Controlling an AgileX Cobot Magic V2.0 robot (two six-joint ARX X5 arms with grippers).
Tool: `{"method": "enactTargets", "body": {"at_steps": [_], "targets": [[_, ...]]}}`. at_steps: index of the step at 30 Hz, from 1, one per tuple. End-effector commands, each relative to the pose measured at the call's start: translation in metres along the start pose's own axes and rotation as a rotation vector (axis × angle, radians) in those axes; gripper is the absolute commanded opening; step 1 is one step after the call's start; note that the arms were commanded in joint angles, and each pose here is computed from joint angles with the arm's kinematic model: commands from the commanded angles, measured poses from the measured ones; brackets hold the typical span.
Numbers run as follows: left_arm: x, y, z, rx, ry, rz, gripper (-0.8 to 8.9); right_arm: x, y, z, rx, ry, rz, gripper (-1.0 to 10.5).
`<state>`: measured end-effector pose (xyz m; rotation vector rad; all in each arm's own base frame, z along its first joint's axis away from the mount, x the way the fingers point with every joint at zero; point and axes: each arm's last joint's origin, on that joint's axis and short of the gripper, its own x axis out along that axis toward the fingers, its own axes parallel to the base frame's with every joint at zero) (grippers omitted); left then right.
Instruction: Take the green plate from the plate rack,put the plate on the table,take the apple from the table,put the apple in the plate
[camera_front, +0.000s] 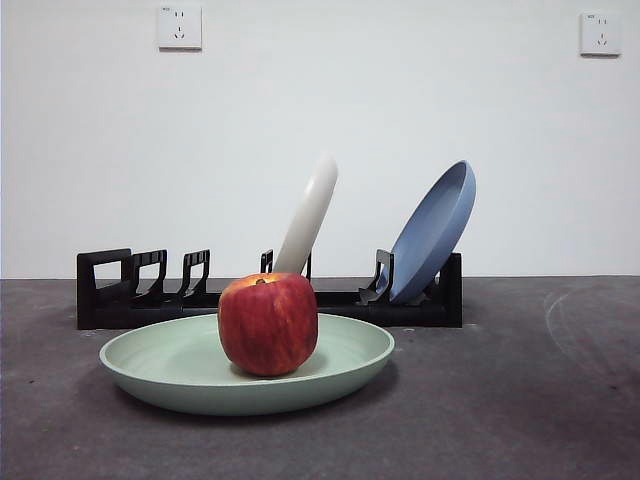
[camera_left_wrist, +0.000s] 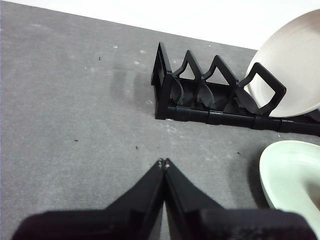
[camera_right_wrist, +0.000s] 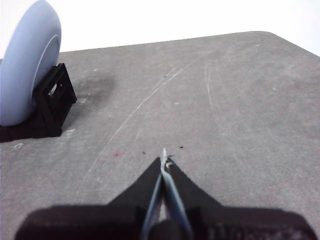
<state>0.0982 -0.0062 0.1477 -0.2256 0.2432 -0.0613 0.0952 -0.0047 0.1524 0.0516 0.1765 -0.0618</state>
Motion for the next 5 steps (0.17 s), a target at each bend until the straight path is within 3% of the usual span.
{"method": "enactTargets", "body": {"at_steps": [1, 5], "targets": [[0.0010, 0.0009, -0.0019, 0.010, -0.002, 0.006, -0.04, 0.0009, -0.0003, -0.0022, 0.003, 0.000, -0.005, 0.0], [0.0010, 0.0009, -0.0019, 0.010, -0.002, 0.006, -0.04, 0.0009, -0.0003, -0.0022, 0.003, 0.000, -0.005, 0.0]]}}
